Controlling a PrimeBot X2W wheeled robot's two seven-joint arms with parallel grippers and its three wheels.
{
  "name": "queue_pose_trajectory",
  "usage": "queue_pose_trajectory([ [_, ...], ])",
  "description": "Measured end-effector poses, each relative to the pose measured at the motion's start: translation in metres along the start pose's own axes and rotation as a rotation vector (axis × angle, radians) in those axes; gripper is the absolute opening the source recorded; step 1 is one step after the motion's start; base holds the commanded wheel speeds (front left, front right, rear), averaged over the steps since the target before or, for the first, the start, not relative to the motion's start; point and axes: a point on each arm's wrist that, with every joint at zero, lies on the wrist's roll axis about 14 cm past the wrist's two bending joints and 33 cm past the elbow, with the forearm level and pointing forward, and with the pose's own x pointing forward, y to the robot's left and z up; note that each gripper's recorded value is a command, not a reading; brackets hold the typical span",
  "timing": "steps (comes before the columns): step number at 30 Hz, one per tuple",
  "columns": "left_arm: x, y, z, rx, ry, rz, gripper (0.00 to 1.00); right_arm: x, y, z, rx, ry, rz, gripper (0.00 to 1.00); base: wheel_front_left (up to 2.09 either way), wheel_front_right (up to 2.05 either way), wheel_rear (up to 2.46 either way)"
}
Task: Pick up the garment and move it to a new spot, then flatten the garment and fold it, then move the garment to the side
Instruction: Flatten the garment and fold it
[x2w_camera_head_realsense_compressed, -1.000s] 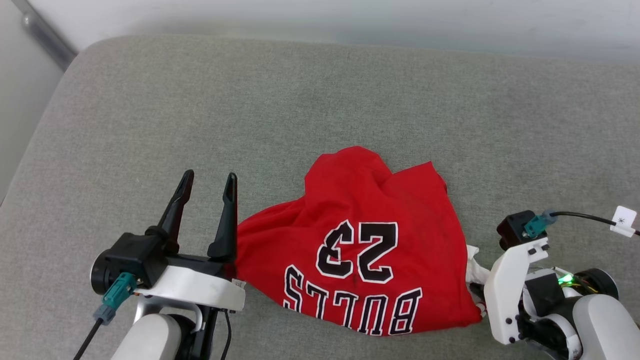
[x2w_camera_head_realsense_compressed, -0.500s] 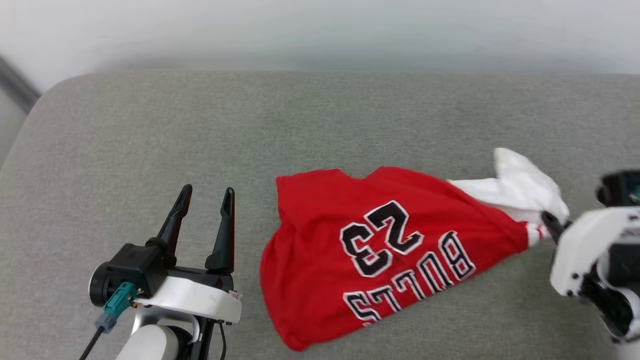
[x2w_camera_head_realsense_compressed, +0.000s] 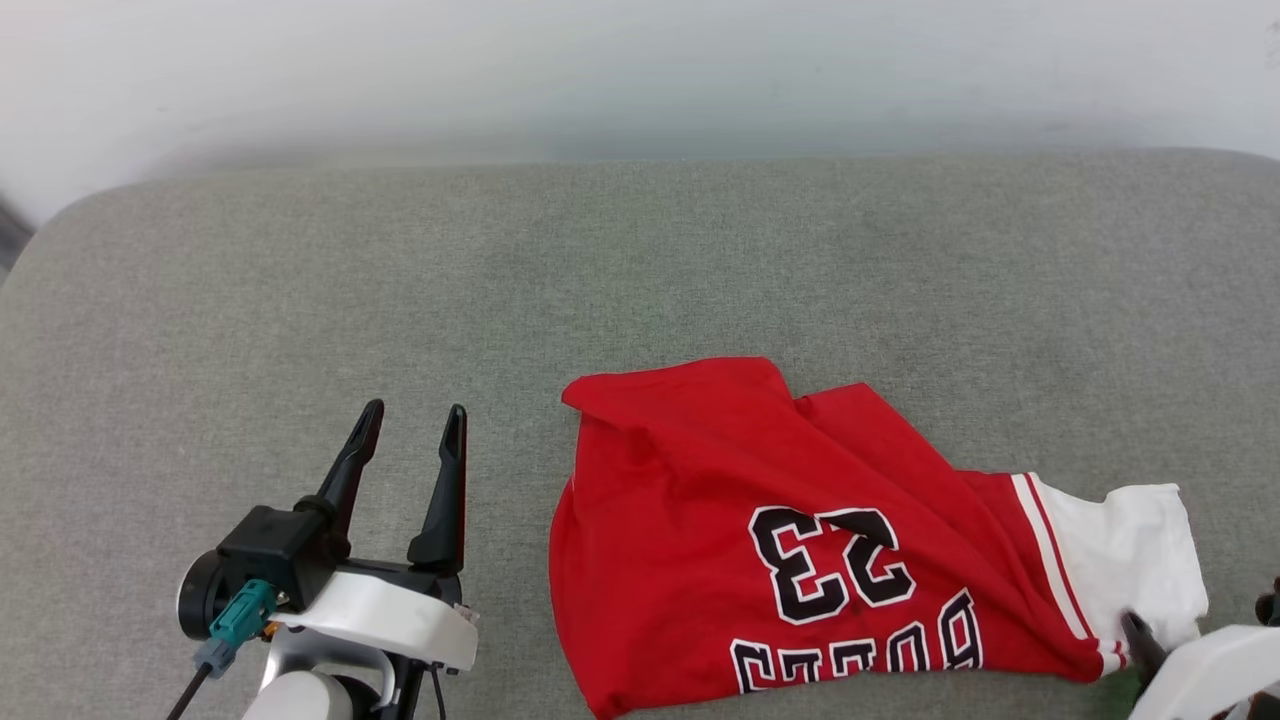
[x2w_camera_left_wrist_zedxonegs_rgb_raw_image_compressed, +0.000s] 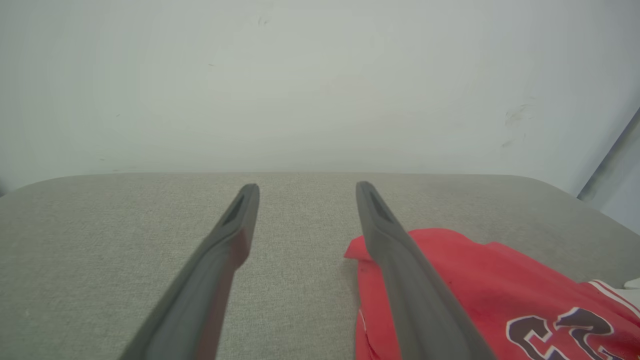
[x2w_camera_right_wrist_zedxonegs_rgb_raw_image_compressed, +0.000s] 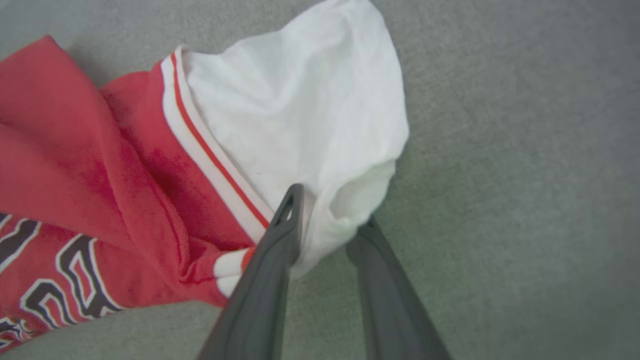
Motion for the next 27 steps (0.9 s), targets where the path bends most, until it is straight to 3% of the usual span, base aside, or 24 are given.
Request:
queue_pose_trajectory([
  [5,-0.005,0.001,0.001,0.0,0.003,0.007,1.0,-0.011,0.022,0.066,-0.029,-0.354,0.055,1.0,0.0,0.0,0.0],
  [14,-0.024,0.01,0.006,-0.004,-0.005,0.061,1.0,-0.056,0.08,0.126,-0.151,-0.721,0.197,1.0,0.0,0.0,0.0],
  [18,-0.032,0.012,0.008,-0.008,-0.009,0.077,1.0,-0.074,0.109,0.13,-0.217,-0.766,0.268,1.0,0.0,0.0,0.0],
  [27,-0.042,0.015,0.011,0.004,-0.002,0.096,1.0,-0.083,0.133,0.102,-0.294,-0.67,0.336,1.0,0.0,0.0,0.0],
])
